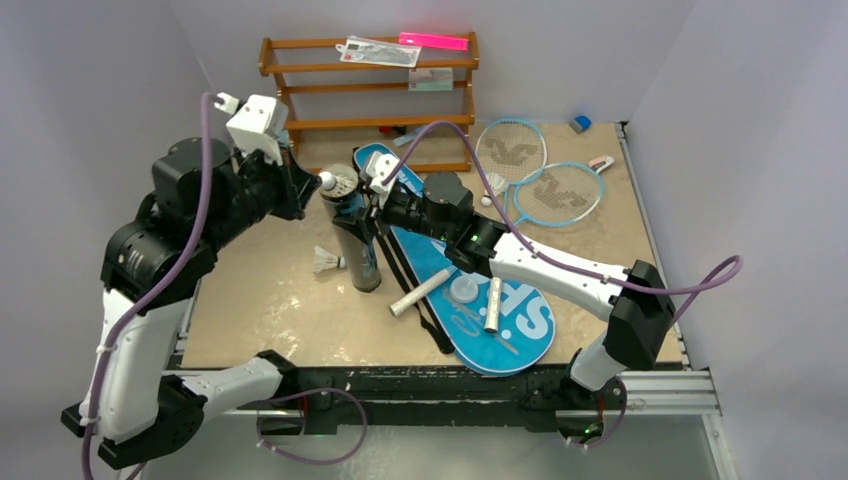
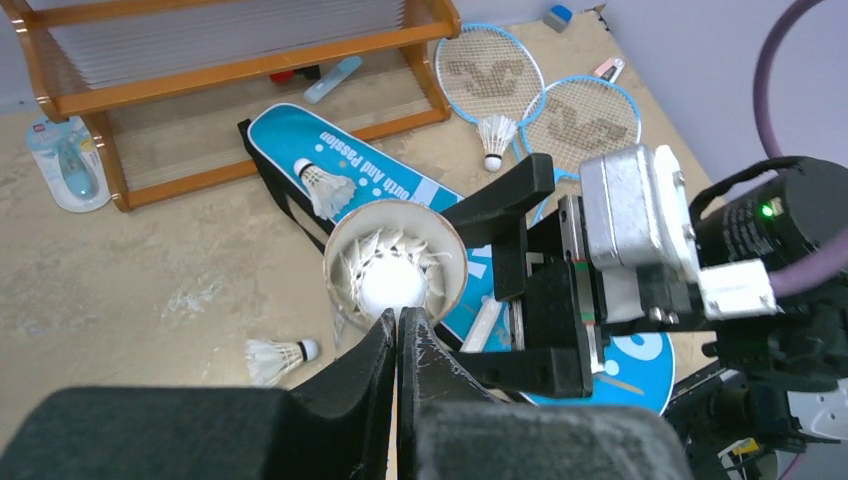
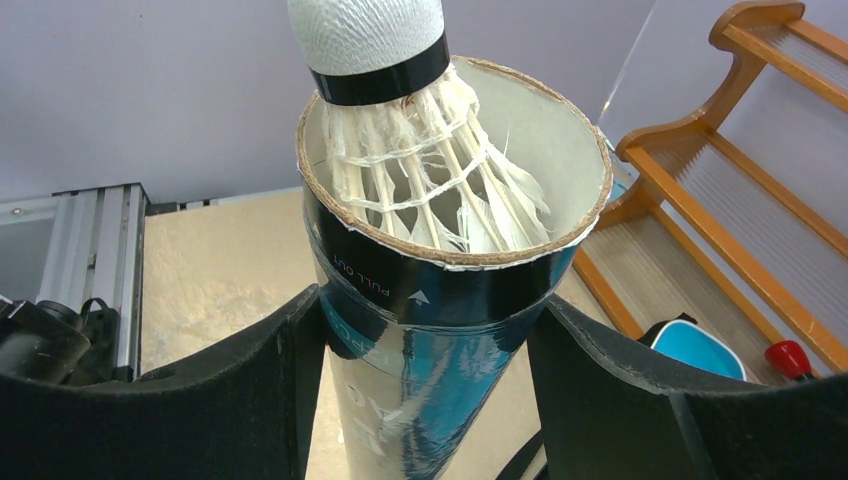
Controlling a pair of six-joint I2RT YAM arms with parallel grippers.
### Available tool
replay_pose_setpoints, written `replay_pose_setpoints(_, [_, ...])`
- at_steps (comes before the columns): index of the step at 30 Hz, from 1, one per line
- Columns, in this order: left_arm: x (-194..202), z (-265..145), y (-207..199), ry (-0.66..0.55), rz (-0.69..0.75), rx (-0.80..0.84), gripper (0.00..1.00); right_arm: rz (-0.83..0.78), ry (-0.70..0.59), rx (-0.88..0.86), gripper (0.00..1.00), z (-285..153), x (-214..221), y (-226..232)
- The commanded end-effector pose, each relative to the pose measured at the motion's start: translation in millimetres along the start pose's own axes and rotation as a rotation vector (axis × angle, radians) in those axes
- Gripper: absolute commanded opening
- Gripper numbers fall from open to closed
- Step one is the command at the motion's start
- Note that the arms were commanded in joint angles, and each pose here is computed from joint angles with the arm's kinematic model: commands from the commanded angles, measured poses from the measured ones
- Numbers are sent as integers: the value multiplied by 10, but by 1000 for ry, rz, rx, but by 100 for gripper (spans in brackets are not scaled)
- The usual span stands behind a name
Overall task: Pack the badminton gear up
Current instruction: Place the shuttlecock at the shuttle tube.
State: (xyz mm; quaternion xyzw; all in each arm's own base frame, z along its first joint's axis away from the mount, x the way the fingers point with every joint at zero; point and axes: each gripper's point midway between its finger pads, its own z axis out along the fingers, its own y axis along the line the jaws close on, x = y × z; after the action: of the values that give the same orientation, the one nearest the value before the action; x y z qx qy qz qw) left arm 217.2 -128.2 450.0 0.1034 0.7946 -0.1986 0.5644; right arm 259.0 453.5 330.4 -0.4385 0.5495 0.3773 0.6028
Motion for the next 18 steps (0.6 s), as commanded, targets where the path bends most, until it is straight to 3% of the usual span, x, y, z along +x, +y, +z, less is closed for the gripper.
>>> replay_pose_setpoints(1, [-75, 133, -28, -22, 0, 4, 0, -9, -56, -6, 59, 5, -282, -1])
replay_pose_setpoints(18, [55, 437, 20, 30, 29, -26, 0, -11, -51, -21, 59, -9, -264, 28])
